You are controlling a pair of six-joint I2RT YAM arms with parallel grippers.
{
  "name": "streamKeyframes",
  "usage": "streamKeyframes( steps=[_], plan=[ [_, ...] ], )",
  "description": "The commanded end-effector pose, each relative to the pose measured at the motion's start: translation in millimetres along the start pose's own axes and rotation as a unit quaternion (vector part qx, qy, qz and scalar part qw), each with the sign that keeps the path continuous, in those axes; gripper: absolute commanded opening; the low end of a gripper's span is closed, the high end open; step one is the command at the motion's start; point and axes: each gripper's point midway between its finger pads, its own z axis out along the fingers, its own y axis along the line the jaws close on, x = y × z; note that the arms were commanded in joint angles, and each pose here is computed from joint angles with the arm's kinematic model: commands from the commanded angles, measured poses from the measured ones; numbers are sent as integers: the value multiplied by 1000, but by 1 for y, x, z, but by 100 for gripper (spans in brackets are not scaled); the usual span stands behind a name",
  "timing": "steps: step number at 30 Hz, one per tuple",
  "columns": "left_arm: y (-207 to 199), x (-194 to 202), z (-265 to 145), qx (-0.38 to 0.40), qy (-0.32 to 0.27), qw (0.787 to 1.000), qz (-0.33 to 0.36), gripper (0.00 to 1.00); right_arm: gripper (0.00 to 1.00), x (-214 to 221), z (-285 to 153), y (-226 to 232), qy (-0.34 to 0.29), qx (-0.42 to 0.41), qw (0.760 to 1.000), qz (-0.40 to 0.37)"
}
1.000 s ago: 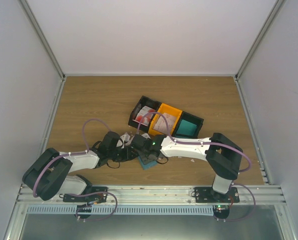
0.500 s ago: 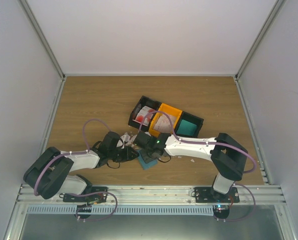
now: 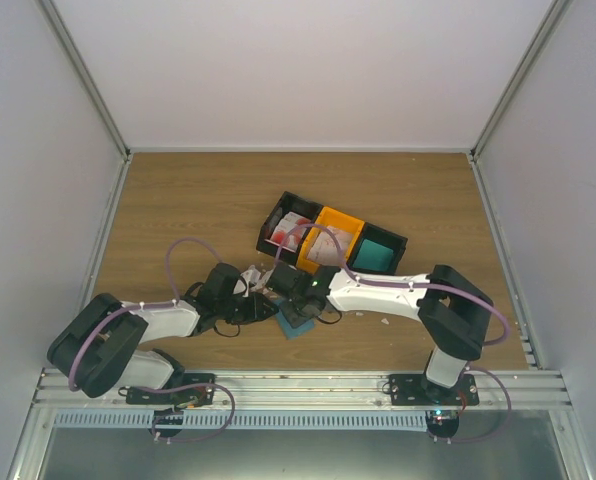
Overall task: Put the credit cards into the card holder
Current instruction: Close the card holder at the center of the board.
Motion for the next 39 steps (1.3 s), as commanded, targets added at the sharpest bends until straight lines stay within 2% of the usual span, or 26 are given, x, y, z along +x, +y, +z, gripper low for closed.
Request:
streamKeyframes(
  steps=[1, 5, 11, 14, 17, 21, 33, 39],
  plan=[
    [-2, -3, 1, 8, -7, 1000, 12, 28, 1, -1, 5, 0, 6, 17, 1000, -24],
    [-3, -4, 1, 8, -7, 1000, 12, 28, 3, -1, 8, 4, 11, 22, 999, -33],
    [-3, -4, 1, 9, -7, 1000, 14, 28, 12, -5, 1, 15, 4, 0, 1000, -31],
    [-2, -4, 2, 7, -7, 1000, 14, 28, 13, -4, 1, 14, 4, 1, 1000, -25],
    [-2, -4, 1, 6, -7, 1000, 15, 28, 12, -2, 3, 13, 10, 4, 1000, -20],
    [-2, -4, 1, 6, -8, 1000, 15, 28, 1, 1, 6, 11, 13, 8, 1000, -15],
    [-1, -3, 2, 6, -6, 1000, 15, 28, 1, -2, 11, 14, 2, -1, 1000, -14],
    [0, -2, 3, 5, -4, 1000, 14, 28, 0, 6, 18, 17, 15, -20, 1000, -9]
  ],
)
